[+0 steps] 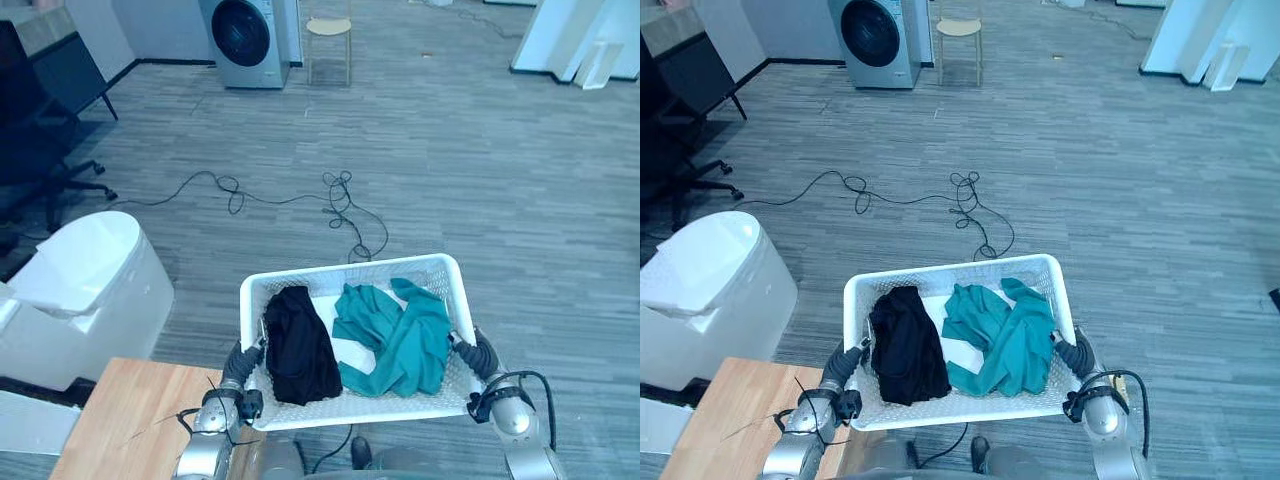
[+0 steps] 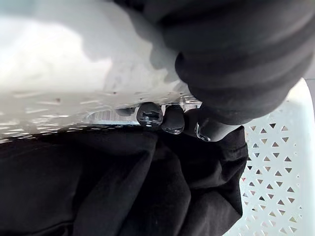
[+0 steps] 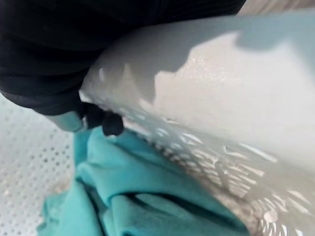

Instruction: Pick up the laundry basket with both hands and put the clothes into the washing machine.

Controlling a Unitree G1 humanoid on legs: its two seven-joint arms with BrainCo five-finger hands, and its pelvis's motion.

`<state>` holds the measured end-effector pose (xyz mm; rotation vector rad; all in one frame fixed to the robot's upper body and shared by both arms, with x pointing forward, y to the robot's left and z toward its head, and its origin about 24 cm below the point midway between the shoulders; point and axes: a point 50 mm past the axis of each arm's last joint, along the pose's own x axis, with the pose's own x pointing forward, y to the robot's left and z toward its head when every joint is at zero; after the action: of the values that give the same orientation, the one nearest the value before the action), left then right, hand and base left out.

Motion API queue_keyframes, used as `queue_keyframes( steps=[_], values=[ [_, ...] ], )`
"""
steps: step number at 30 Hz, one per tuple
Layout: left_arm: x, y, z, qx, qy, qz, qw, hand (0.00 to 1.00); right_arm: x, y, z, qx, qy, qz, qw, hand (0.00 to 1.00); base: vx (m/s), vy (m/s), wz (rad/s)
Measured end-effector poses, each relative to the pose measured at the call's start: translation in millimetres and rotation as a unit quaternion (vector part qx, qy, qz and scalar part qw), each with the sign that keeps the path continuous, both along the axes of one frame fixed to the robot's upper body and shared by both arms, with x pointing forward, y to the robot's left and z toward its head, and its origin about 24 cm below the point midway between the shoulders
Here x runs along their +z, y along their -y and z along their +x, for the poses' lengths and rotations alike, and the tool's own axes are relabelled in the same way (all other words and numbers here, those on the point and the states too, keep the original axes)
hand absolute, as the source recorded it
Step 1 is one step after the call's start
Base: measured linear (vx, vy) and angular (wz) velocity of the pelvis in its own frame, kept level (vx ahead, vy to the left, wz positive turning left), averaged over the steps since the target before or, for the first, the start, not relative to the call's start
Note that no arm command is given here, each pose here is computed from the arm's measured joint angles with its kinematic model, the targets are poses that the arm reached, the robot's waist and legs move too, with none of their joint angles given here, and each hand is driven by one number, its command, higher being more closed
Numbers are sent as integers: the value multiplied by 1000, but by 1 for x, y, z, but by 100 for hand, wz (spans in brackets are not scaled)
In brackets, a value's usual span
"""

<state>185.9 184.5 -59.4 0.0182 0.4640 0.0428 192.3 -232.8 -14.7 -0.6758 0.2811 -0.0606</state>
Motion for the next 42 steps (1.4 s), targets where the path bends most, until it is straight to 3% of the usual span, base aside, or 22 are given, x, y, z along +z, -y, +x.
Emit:
queue_keyframes(
  steps=[11, 15, 24, 35, 42],
  values=[
    [-7, 4, -13, 27, -17, -19, 999, 100, -4, 2, 8, 22, -14, -18, 999, 100, 292, 222, -43],
    [1, -4, -3, 18, 0, 4, 1000, 100, -5, -8, 11, 20, -9, 2, 1000, 100, 370, 72, 12],
    [12, 19, 20, -15, 31, -6, 999, 100, 7, 10, 3, -29, 13, -7, 999, 100, 561, -107, 13],
    [-1, 32, -10, 29, -1, -78, 997, 100, 40, 23, 5, 28, 44, -81, 995, 100, 542, -97, -19],
    [-16, 45, -27, 24, -48, -97, 994, 100, 9, 38, 3, 10, -22, -79, 997, 100, 762, 263, -41]
  ],
)
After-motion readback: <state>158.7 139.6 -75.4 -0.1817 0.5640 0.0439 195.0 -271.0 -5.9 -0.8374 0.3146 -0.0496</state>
